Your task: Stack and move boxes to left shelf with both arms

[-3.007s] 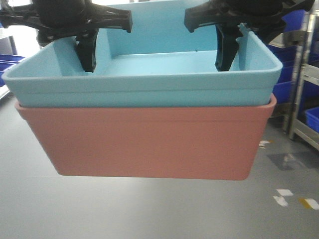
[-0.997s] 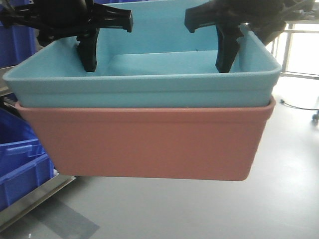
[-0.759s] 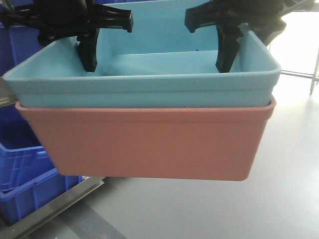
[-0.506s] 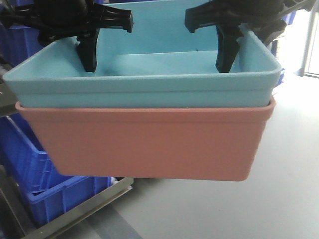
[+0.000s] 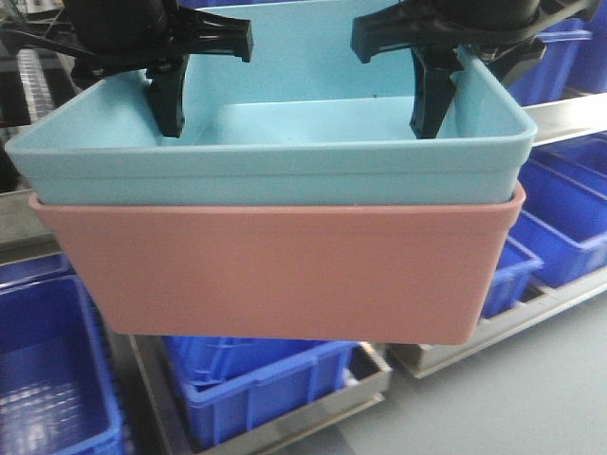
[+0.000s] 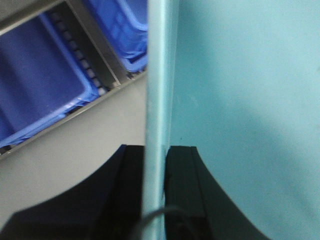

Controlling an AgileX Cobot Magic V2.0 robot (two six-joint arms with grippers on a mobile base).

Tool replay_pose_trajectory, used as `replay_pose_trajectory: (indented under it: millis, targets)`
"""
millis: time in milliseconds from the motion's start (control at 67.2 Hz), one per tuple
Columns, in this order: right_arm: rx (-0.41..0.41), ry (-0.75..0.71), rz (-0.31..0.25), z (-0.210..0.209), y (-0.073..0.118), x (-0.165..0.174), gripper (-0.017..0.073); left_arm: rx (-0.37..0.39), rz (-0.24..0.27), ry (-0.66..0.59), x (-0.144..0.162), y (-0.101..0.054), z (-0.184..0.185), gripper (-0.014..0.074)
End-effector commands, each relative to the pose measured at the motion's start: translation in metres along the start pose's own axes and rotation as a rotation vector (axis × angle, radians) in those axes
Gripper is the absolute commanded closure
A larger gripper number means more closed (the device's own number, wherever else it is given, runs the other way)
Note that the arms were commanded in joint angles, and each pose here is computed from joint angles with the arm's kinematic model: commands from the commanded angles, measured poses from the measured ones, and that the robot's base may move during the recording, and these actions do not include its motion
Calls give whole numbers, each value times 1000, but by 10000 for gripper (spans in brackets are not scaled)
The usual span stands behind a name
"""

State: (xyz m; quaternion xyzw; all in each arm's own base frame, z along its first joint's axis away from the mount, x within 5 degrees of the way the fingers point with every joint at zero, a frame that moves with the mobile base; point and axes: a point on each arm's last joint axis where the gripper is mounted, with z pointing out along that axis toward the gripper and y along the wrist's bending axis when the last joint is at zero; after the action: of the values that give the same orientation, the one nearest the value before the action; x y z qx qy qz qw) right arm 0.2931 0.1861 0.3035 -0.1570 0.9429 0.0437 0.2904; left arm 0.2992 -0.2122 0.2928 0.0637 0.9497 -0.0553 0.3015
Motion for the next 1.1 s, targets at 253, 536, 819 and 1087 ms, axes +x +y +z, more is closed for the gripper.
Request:
replay_pose_trajectory:
  millis: [253,536,819,1087]
  targets:
    - [-224,-290,68,-37,26,-29,504,285,-57,-242,-24,-33,-40,596]
    - [-224,-290,68,-37,26,-29,504,285,-57,-242,-24,-33,-40,596]
    - [-224,-290,68,-37,26,-29,504,285,-57,-242,-24,-33,-40,596]
    - [-224,-290,68,-37,26,-29,504,285,-57,-242,-24,-33,-40,596]
